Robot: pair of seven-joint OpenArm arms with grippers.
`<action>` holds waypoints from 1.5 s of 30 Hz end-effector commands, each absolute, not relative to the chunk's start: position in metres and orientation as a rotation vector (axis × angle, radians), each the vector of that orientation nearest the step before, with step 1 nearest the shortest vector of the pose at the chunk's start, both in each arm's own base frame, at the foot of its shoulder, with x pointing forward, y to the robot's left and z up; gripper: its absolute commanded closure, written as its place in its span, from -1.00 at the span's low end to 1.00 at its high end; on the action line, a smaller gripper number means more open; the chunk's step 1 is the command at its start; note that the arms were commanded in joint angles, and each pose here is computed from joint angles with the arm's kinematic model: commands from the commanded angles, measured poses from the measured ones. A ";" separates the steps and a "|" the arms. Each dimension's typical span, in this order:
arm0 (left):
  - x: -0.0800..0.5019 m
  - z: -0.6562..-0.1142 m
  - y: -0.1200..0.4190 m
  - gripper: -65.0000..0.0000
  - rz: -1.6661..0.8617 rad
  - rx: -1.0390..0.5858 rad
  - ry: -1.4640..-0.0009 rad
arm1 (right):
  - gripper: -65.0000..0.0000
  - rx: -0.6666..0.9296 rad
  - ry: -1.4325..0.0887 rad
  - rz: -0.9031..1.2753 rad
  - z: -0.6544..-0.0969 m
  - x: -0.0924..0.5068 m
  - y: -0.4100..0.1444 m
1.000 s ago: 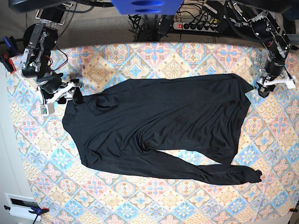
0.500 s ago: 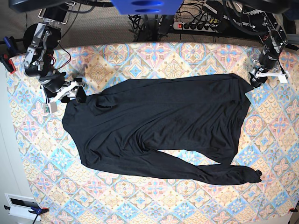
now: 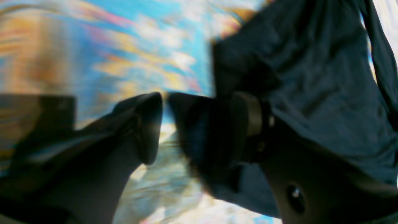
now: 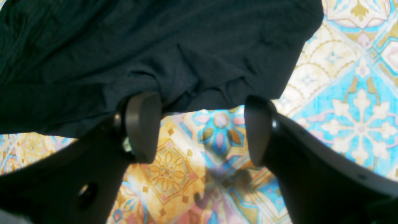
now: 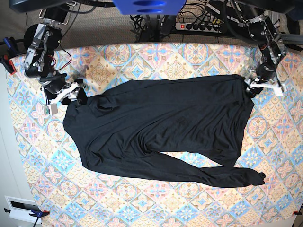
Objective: Layout the t-shirt on the table in an organized manner, then fold the t-shirt properly
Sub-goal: 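Pull the shoulder corner with the left gripper away from the right gripper, then hold both shoulder corners and drag the shirt toward the robot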
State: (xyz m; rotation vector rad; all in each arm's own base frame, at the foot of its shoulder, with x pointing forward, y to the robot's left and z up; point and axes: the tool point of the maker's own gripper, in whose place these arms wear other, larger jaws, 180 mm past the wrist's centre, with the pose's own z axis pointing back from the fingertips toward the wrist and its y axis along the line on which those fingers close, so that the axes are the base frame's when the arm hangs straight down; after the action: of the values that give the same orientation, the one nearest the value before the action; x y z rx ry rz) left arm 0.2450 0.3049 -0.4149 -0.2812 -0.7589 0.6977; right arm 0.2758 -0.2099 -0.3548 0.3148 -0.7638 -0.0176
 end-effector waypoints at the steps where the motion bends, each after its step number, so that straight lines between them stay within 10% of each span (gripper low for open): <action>1: 0.253 -0.404 0.308 -0.07 0.672 -0.281 -0.795 | -0.26 0.312 -0.813 -0.004 -0.342 0.284 -0.212; 7: 0.255 -0.412 0.289 0.11 0.644 -0.310 -0.768 | -0.26 0.311 -0.814 -0.006 -0.341 0.284 -0.213; 15: 0.245 -0.417 0.290 1.00 0.653 -0.304 -0.747 | -0.26 0.311 -0.813 -0.007 -0.342 0.283 -0.213; 35: 0.153 -0.445 0.318 1.00 0.773 -0.197 -0.624 | -0.26 0.334 -0.742 -0.063 -0.368 0.277 -0.219; 45: 0.153 -0.446 0.317 1.00 0.775 -0.199 -0.623 | -0.26 0.680 -0.649 -0.439 -0.424 0.287 -0.217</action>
State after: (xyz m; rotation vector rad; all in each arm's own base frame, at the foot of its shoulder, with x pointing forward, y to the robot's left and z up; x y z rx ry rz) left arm 0.1673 0.3116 -0.4388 -0.2480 -0.6827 0.7728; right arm 0.2930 -0.2138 -0.4183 0.7197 -0.6971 -0.4604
